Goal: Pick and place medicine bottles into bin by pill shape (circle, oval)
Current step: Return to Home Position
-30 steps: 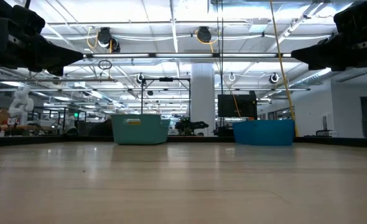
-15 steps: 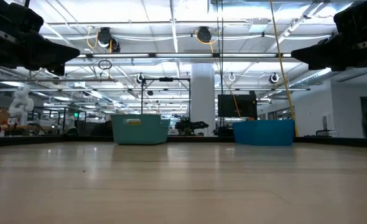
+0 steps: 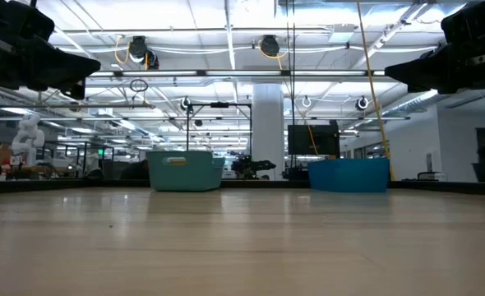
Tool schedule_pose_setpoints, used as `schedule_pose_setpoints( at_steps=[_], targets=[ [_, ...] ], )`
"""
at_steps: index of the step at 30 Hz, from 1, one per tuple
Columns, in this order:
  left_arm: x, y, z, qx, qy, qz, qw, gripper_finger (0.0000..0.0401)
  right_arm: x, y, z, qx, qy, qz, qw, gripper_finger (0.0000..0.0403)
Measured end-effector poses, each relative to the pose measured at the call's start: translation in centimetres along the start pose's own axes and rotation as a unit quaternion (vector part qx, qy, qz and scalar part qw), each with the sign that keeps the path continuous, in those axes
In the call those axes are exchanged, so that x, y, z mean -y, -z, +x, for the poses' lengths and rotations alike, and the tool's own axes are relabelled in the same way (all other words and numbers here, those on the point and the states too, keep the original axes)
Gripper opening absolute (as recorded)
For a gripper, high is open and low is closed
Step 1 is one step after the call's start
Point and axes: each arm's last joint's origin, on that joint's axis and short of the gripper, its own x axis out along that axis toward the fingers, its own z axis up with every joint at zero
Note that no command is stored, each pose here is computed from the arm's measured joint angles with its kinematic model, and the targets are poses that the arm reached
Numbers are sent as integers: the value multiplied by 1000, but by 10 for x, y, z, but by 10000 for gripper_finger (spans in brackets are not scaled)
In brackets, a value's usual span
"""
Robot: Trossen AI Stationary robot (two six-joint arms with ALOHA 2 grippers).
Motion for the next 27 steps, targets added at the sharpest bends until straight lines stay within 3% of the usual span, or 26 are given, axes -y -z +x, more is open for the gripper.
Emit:
schedule_pose_setpoints(
  at_steps=[7, 13, 27],
  targets=[
    [1, 0, 0, -1, -6, 4, 1000, 5, 0, 0, 0, 0, 0, 0, 1000, 0],
    [1, 0, 0, -1, -7, -32, 999, 27, 0, 0, 0, 0, 0, 0, 1000, 0],
    [1, 0, 0, 0, -8, -29, 1000, 31, 0, 0, 0, 0, 0, 0, 1000, 0]
  ],
)
